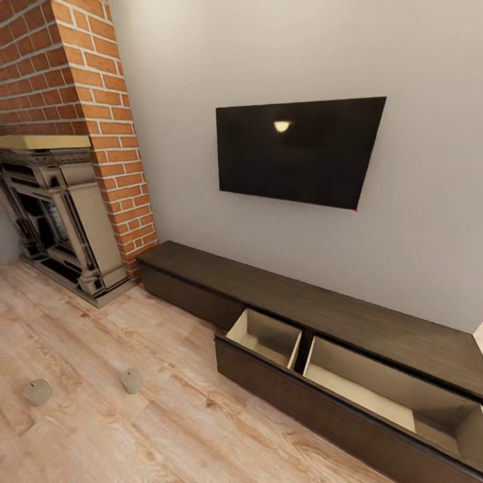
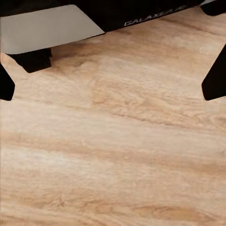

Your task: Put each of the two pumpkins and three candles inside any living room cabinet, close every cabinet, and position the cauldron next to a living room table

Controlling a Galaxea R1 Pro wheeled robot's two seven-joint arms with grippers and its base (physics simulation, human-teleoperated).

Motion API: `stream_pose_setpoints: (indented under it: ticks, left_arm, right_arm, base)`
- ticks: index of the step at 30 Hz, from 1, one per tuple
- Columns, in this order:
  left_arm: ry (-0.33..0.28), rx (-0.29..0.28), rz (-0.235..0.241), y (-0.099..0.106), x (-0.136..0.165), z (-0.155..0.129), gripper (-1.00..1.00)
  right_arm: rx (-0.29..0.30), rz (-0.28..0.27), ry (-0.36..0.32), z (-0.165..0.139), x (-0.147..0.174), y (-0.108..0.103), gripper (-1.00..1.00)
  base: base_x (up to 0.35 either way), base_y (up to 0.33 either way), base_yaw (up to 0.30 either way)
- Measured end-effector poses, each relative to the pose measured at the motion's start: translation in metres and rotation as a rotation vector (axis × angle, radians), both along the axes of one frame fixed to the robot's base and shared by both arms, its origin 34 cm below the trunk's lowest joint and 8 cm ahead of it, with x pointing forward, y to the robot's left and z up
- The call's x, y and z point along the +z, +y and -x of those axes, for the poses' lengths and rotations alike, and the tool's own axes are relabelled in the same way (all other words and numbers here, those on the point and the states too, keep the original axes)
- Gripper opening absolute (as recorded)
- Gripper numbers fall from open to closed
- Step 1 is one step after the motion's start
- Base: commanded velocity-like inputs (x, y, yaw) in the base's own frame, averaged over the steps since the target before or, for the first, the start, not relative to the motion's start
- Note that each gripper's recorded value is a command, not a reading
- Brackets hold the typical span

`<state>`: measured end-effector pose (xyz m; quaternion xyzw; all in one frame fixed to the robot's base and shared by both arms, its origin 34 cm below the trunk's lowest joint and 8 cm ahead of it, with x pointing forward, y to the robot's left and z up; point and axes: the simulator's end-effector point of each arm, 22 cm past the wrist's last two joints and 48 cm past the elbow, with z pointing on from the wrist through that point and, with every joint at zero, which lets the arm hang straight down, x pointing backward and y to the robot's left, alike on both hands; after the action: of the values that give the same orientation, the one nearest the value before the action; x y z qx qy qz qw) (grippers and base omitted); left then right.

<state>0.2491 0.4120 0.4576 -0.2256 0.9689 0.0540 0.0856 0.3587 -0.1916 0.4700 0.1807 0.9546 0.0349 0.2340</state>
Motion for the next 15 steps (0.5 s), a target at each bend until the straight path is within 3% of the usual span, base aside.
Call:
stream_pose_setpoints:
  ticks: [4,6,9,15]
  left_arm:
    - [-0.016,0.008,0.004,-0.002,0.0,-0.006,1.0]
    - [-0.043,0.007,0.016,-0.007,0.001,-0.019,1.0]
    - [-0.117,-0.007,0.049,-0.025,0.004,-0.054,1.0]
    - [-0.166,-0.011,0.071,-0.043,0.006,-0.075,1.0]
  right_arm:
    - [0.147,0.014,-0.034,-0.03,0.013,0.049,1.0]
    - [0.197,0.02,-0.035,-0.04,0.015,0.055,1.0]
    - [0.223,0.027,-0.049,-0.047,0.018,0.058,1.0]
    - [0.22,0.033,-0.068,-0.052,0.021,0.057,1.0]
  base:
    - [0.0,0.0,0.276]
    - [0.0,0.0,0.276]
    - [0.007,0.0,0.188]
    - [0.093,0.016,0.042]
